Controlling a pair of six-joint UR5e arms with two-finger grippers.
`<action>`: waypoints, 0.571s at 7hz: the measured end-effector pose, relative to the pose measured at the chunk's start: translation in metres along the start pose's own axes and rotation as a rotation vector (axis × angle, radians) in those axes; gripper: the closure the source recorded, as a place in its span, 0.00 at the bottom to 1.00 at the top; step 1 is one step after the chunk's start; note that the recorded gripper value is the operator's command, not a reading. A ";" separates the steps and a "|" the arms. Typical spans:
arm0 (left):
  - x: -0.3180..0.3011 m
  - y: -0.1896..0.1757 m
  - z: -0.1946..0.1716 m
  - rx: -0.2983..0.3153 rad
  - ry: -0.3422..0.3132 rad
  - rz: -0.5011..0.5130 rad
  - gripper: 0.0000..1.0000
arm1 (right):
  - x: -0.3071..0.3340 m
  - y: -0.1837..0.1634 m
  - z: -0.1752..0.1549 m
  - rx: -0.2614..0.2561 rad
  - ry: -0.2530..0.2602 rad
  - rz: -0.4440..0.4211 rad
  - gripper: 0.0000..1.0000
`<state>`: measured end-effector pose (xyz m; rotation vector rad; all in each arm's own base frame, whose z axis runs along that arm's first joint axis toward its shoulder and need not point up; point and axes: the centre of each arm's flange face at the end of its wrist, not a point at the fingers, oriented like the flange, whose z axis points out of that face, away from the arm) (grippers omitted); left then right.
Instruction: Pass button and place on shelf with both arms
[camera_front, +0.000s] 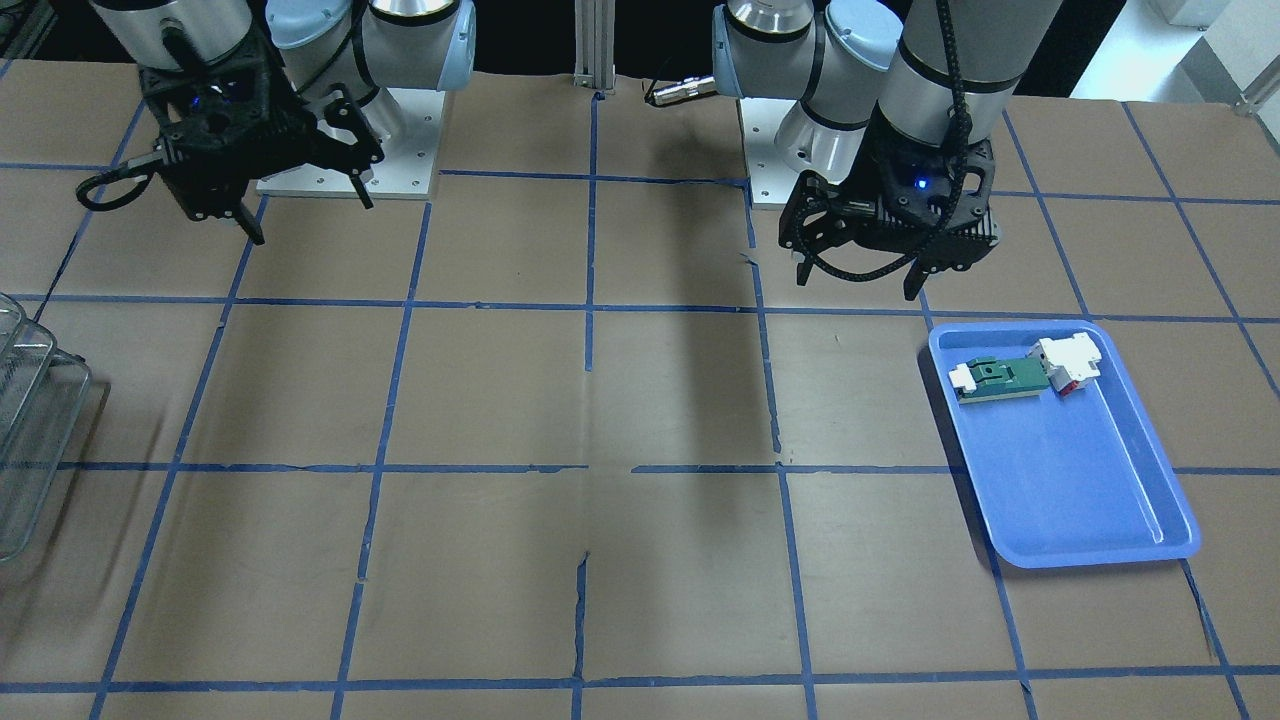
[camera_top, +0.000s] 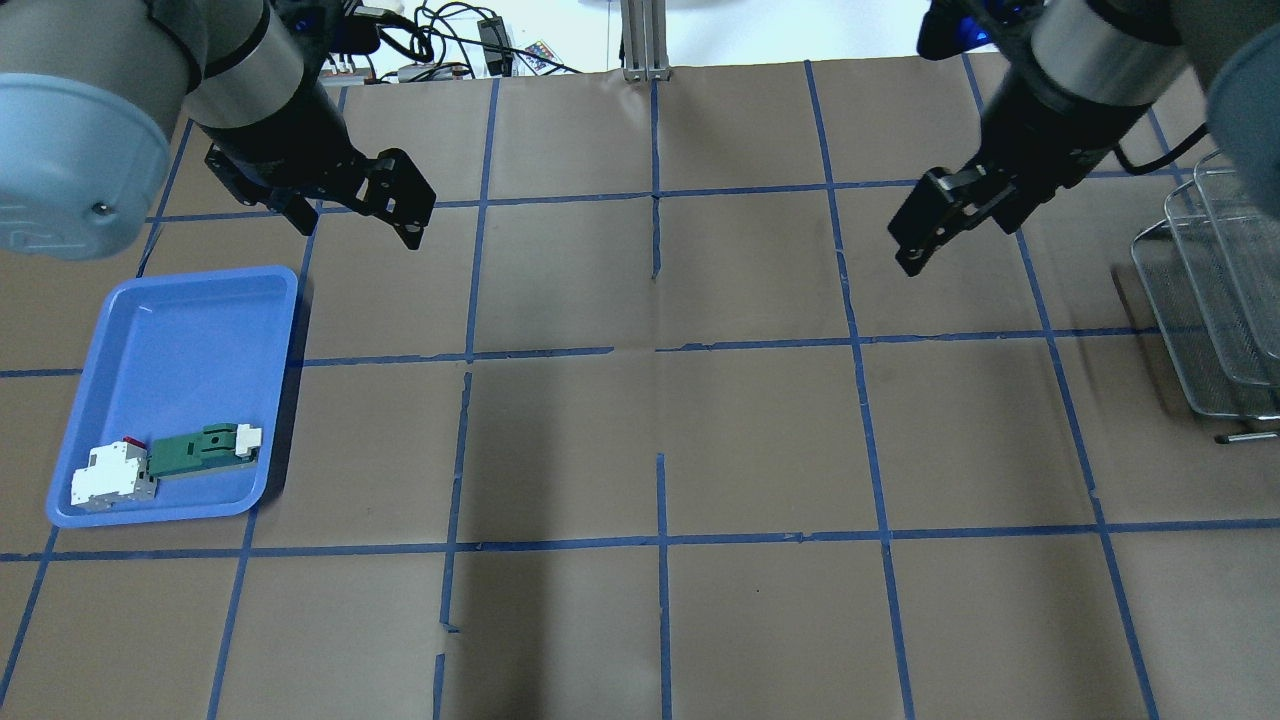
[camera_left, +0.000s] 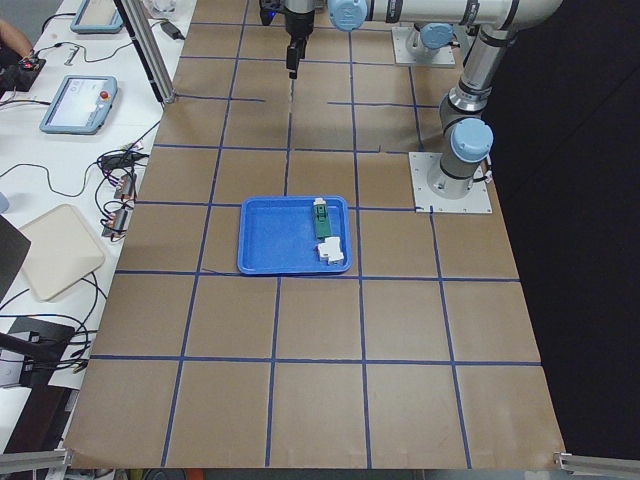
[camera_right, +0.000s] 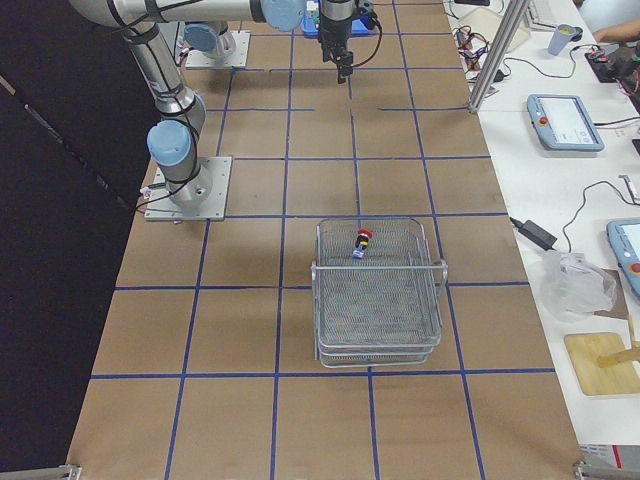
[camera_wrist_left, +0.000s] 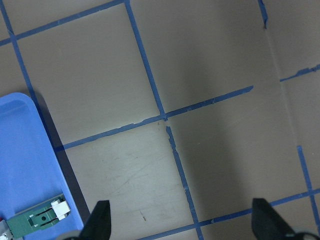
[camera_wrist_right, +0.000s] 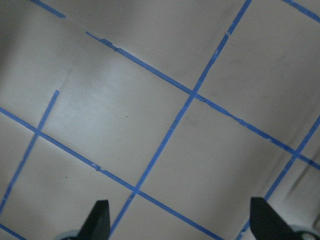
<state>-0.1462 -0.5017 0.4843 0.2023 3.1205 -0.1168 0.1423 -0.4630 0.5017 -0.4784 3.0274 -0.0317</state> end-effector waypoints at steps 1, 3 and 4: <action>0.000 -0.001 0.000 0.003 0.001 -0.038 0.00 | -0.005 -0.009 -0.002 0.005 0.013 0.132 0.00; 0.000 -0.001 0.001 0.003 0.001 -0.057 0.00 | 0.005 -0.038 -0.010 -0.027 0.066 0.320 0.00; 0.000 -0.001 0.001 0.003 0.002 -0.059 0.00 | 0.009 -0.042 -0.012 -0.051 0.107 0.344 0.00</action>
